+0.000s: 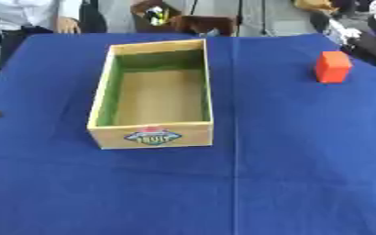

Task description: Pick up objects on the table and place them in the box.

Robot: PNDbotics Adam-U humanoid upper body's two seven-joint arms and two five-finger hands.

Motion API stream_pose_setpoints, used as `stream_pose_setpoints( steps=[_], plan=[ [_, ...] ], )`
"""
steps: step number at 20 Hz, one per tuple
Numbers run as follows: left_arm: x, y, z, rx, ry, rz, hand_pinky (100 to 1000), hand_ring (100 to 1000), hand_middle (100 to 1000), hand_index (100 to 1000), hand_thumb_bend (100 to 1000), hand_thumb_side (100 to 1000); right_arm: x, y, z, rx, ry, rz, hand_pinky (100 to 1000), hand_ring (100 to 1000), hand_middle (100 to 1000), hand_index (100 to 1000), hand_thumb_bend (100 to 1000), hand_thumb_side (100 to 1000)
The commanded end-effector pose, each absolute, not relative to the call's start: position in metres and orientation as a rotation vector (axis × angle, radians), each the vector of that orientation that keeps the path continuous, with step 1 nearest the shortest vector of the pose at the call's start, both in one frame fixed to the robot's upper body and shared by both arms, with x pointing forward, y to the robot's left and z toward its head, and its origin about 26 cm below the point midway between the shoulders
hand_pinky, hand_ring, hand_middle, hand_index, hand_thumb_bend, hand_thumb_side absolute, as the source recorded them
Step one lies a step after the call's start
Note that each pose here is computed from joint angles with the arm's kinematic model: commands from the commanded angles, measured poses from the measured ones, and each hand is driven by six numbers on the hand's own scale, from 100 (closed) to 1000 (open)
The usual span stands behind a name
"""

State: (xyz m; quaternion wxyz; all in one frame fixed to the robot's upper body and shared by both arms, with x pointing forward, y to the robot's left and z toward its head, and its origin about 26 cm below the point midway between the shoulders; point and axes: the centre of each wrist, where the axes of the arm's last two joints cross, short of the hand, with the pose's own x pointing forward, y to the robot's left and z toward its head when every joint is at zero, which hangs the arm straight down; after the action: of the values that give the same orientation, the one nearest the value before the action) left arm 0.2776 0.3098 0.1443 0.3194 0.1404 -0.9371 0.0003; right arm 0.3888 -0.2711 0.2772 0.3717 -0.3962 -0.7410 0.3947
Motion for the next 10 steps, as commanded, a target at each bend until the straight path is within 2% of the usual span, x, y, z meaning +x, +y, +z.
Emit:
stream_pose_setpoints(
  steps=[1, 10],
  plan=[
    [0.277, 0.309, 0.152, 0.367, -2.491, -0.011, 508, 635, 606, 871, 344, 834, 0.391, -0.283, 0.286, -1.07, -1.875, 1.006, 898, 945, 787, 882, 467, 1000],
    [0.277, 0.309, 0.152, 0.361, -2.492, -0.015, 507, 635, 607, 871, 344, 834, 0.405, -0.297, 0.28, -1.089, -1.796, 0.986, 902, 950, 792, 886, 489, 1000]
  ],
)
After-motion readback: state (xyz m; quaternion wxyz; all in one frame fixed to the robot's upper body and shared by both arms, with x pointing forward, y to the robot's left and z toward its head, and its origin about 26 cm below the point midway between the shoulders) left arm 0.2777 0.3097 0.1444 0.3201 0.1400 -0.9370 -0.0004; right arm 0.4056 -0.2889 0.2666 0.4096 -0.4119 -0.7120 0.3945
